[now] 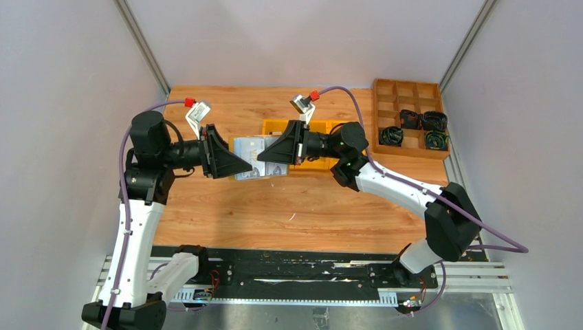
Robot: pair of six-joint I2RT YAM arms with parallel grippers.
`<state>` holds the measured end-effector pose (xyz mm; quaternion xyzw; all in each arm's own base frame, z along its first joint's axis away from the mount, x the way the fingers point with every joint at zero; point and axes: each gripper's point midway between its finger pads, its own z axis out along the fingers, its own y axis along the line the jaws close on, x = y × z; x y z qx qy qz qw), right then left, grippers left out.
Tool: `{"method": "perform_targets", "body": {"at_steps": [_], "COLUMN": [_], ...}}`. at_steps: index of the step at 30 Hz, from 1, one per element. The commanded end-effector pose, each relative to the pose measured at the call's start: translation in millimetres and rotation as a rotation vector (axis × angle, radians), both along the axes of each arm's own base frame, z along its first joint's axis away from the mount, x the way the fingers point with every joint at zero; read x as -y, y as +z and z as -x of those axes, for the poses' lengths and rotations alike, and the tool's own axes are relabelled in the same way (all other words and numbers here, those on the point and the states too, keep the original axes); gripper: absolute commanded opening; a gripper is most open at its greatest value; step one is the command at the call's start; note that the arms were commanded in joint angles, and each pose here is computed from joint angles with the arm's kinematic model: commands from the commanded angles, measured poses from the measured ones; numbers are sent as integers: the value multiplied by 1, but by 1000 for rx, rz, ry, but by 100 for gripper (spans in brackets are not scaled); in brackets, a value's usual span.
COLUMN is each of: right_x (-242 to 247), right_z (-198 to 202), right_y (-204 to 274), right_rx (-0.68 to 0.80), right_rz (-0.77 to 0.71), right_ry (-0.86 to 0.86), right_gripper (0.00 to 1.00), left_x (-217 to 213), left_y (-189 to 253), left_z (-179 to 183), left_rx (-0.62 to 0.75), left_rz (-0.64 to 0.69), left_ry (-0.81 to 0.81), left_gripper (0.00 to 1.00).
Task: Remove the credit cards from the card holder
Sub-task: Remove the credit card from the card holder.
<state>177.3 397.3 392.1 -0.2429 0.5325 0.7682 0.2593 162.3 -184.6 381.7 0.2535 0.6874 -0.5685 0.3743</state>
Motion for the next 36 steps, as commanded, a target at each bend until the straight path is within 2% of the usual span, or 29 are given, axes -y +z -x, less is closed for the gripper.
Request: {"method": "perform_targets", "body": {"at_steps": [1,4,7,12,14,16,20,22,33,36], "right_x": [9,15,20,23,22,22,21,24,53,66], "right_z": [20,26,31,33,33,32,33,30,6,-10], "right_y": [6,3,3,12,17,21,23,20,-1,-11], "right_rx": [52,69,83,92,96,95,92,85,65,49], "right_rz": [-32,-29,-34,-68,-87,-103,-117,-111,-18,32], "right_ry": [34,42,42,41,46,52,67,54,-59,-114], "right_gripper": [0,1,9,27,30,27,6,0,0,0], "left_x": [2,1,0,-1,-1,-1,-1,-2,-16,-26], "left_y": [9,11,14,18,20,20,23,26,19,7], "left_z": [6,3,-1,-2,-2,-2,0,-1,-28,-38], "left_rx": [-5,-3,-7,-3,-1,1,15,26,79,113], "left_rz": [30,36,41,48,52,53,53,53,-23,-128], "left_ry": [-52,-46,-34,-11,-7,-6,-5,-1,148,233], "left_gripper": [37,23,11,3,2,2,1,1,0,0]}}
